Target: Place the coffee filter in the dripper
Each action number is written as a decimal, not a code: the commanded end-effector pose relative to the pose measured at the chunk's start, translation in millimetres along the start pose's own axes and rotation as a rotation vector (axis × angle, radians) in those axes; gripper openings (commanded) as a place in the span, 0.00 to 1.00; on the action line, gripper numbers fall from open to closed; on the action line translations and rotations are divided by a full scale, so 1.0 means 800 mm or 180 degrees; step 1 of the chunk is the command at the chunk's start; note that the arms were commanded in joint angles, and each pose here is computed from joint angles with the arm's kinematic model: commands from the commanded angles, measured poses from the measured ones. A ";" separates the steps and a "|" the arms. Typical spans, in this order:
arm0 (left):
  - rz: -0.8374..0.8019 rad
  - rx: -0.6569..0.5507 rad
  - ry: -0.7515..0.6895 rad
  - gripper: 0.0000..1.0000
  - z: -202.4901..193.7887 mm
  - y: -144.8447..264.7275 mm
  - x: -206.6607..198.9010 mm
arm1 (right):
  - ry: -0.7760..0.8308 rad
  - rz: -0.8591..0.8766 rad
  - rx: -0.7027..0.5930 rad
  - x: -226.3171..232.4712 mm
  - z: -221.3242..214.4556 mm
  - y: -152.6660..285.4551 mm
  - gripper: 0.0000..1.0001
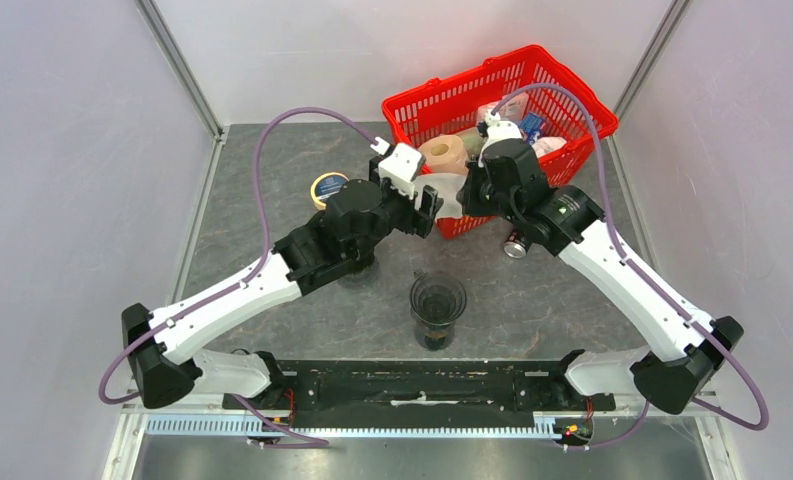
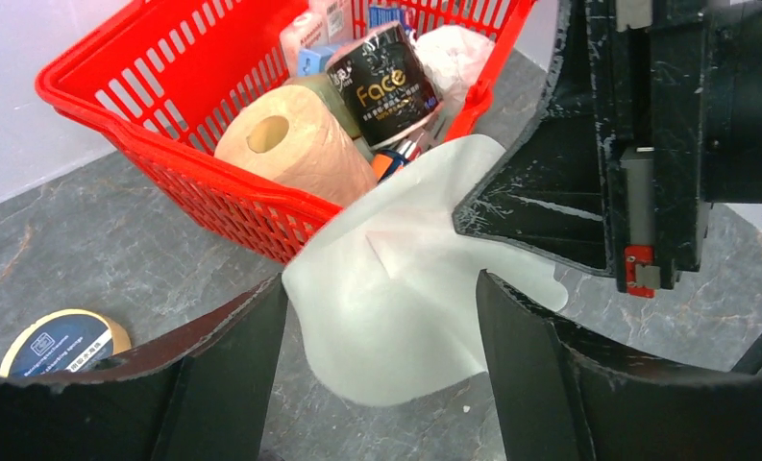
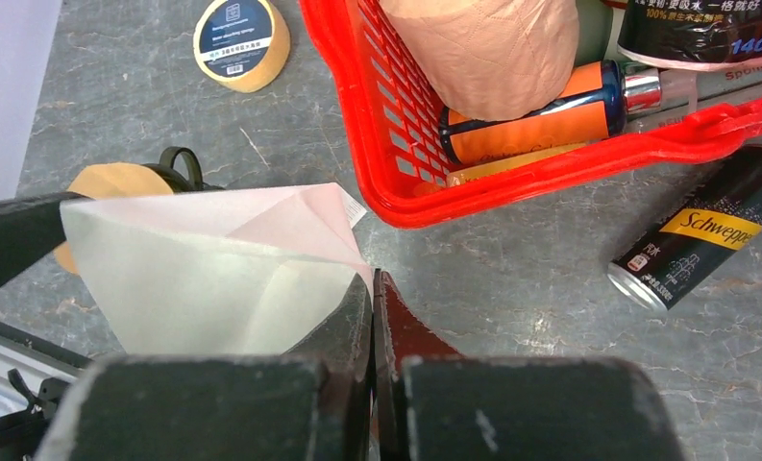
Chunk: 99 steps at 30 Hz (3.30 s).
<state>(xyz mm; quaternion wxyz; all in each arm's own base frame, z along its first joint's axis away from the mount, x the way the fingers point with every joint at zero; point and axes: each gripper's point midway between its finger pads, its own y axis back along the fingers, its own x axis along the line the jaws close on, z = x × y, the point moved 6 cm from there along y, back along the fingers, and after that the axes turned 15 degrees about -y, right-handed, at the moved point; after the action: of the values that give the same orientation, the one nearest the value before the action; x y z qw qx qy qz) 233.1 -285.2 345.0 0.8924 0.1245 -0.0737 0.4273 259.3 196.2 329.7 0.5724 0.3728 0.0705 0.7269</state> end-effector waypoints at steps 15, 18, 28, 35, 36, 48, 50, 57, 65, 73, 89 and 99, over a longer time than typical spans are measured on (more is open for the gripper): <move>0.0368 -0.1242 0.0753 0.87 0.047 0.096 0.061 | 0.0041 0.0204 0.0691 -0.019 -0.031 0.092 0.00; 0.0532 -0.1144 0.0749 0.88 0.040 0.087 0.072 | 0.0119 0.0472 0.1057 -0.010 -0.045 0.102 0.00; 0.0808 -0.0529 0.1138 0.87 -0.022 0.026 0.125 | 0.0366 0.0931 0.1827 -0.003 -0.076 0.124 0.00; 0.0960 -0.0365 0.1153 0.88 -0.047 0.025 0.133 | 0.0456 0.0775 0.2218 -0.016 -0.099 0.108 0.00; 0.0936 -0.0360 0.1154 0.88 -0.047 0.024 0.131 | 0.0464 0.0785 0.2227 -0.015 -0.100 0.106 0.00; 0.0942 -0.0255 0.1109 0.88 -0.057 0.015 0.132 | 0.0520 0.0825 0.2365 -0.015 -0.117 0.090 0.05; 0.0938 -0.0241 0.1106 0.88 -0.058 0.015 0.132 | 0.0551 0.0818 0.2329 -0.015 -0.119 0.088 0.08; 0.0943 -0.0225 0.1110 0.88 -0.058 0.017 0.132 | 0.0616 0.0771 0.2370 -0.014 -0.126 0.084 0.24; 0.0924 -0.0238 0.1103 0.88 -0.055 0.021 0.132 | 0.0644 0.0704 0.2308 -0.017 -0.124 0.082 0.42; 0.0923 -0.0240 0.1106 0.88 -0.054 0.023 0.132 | 0.0730 0.0744 0.2045 -0.013 -0.103 0.101 0.53; 0.1057 -0.0227 0.1070 0.88 -0.057 0.027 0.138 | 0.0790 0.1158 0.2178 0.019 -0.102 0.113 0.29; 0.1102 -0.0191 0.1066 0.88 -0.061 0.025 0.140 | 0.1233 0.0890 0.2276 0.027 -0.134 0.085 0.27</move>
<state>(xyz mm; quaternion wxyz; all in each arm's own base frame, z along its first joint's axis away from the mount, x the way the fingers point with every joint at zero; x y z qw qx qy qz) 289.1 -182.0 321.4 0.8176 0.0264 0.0421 0.5736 129.5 224.8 296.0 0.2594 0.4472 0.3761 0.7689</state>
